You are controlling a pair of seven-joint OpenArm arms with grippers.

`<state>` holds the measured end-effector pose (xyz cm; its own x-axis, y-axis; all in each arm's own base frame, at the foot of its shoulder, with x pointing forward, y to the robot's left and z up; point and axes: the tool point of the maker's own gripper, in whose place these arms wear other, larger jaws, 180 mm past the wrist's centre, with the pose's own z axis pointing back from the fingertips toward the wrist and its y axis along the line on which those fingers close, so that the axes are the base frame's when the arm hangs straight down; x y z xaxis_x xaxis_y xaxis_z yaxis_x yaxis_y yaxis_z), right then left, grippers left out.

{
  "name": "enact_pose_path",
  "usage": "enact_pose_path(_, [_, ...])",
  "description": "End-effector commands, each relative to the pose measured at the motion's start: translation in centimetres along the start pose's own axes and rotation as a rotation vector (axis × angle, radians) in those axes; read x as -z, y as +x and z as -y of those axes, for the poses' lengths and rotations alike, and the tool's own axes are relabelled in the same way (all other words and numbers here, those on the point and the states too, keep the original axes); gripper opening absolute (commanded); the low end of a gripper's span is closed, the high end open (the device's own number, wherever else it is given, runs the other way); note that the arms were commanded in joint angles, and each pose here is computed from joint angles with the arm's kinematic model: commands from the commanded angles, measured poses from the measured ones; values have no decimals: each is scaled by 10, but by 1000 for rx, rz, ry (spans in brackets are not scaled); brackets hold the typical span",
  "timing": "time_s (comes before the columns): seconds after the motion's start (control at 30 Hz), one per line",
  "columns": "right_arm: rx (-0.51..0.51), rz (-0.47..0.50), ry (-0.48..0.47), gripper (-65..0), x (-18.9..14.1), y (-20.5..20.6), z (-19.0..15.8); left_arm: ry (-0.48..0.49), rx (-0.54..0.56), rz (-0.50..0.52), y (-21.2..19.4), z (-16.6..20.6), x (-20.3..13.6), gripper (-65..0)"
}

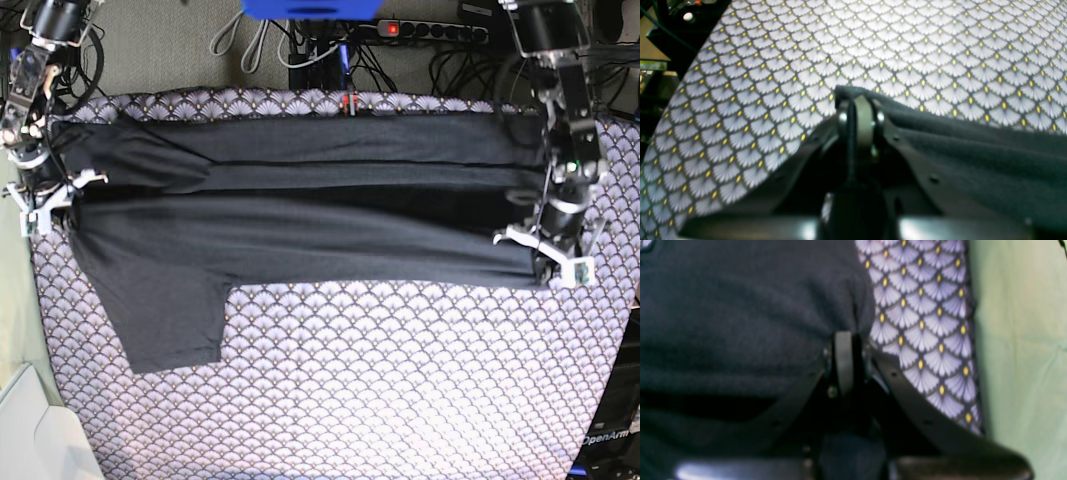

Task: Fold the T-shirt properly
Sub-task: 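Lift the held edges and fold them toward the collar end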

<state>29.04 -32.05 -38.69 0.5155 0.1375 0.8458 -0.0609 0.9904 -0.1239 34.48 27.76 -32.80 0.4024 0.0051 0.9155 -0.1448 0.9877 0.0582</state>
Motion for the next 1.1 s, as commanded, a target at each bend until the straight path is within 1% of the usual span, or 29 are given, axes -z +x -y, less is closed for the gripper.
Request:
enact_pose_path(0.0, [-29, 64, -16, -650, -5, 22, 10, 37, 4, 60, 21, -14, -4, -645])
enact_pose_path(0.03, [-38, 66, -15, -650, -8, 23, 9, 46, 3, 54, 18, -18, -6, -645])
enact_pose_path(0.13, [-62, 76, -14, -650, -14, 27, 7, 63, 2, -22, -1, -25, -12, -645])
enact_pose_path(0.27, [-76, 69, -11, -650, -19, 25, 5, 88, -5, -94, -19, -36, -18, -645])
enact_pose_path(0.4, [-75, 42, -7, -650, -23, 13, 4, 89, 0, -130, -32, -37, -24, -645])
enact_pose_path(0.73, [-73, 0, 0, -650, -31, -6, 2, 93, 12, -191, -57, -41, -33, -645])
enact_pose_path(0.8, [-66, -17, -8, -650, -35, -14, 4, 94, 13, -192, -57, -42, -33, -645])
enact_pose_path(1.07, [-65, -23, -20, -650, -39, -16, 9, 92, 12, -196, -59, -40, -34, -645])
